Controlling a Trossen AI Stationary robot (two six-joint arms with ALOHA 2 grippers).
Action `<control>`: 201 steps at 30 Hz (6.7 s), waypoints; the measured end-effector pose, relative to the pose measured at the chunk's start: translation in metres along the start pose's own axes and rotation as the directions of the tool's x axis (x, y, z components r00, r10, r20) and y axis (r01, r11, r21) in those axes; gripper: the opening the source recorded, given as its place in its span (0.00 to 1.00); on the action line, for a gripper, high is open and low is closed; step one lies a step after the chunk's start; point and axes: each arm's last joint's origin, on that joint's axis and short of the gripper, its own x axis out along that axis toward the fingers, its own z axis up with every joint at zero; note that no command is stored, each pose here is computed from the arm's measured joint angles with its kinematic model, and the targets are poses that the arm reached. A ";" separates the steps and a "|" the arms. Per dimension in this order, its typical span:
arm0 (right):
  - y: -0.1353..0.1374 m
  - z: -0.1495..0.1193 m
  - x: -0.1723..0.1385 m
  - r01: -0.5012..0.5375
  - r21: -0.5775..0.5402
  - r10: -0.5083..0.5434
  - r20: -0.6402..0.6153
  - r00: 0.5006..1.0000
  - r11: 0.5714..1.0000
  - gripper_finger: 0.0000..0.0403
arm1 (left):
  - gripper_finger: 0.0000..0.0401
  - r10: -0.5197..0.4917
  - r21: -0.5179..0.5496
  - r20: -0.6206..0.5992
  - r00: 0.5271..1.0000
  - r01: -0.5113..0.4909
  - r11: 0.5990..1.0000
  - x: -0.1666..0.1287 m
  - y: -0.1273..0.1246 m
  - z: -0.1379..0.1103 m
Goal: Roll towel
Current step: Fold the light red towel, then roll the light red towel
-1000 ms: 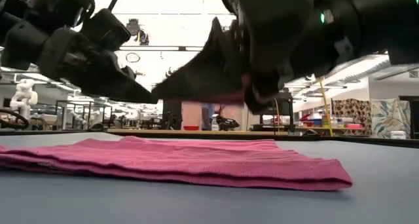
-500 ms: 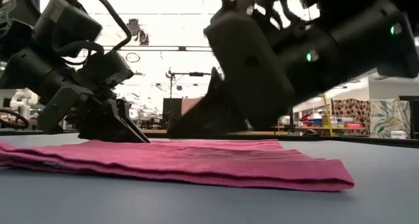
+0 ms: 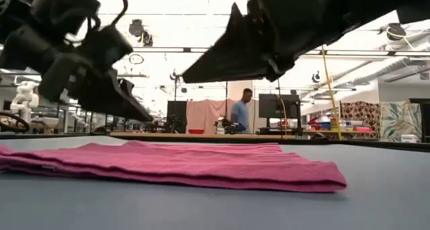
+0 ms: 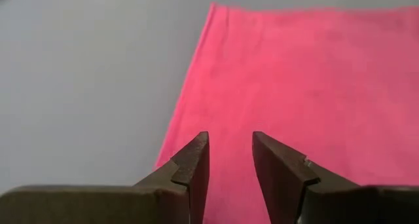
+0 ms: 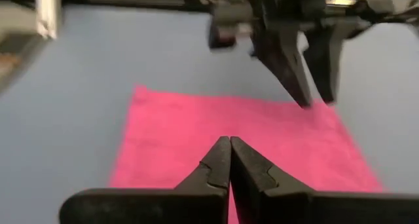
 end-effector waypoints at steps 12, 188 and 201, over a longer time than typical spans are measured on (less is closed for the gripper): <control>-0.062 -0.048 0.011 0.179 0.109 -0.175 -0.046 0.983 0.978 0.00 | 0.31 -0.081 0.004 0.016 0.997 0.080 0.997 -0.001 -0.011 -0.001; 0.062 -0.093 -0.055 -0.040 0.072 0.049 -0.124 0.991 0.997 0.50 | 0.56 -0.185 0.200 -0.013 0.983 0.183 0.962 -0.012 -0.151 -0.039; 0.062 -0.094 -0.055 -0.036 0.116 0.051 -0.130 0.990 0.993 0.50 | 0.56 -0.206 0.251 0.094 0.974 0.177 0.952 -0.010 -0.164 -0.010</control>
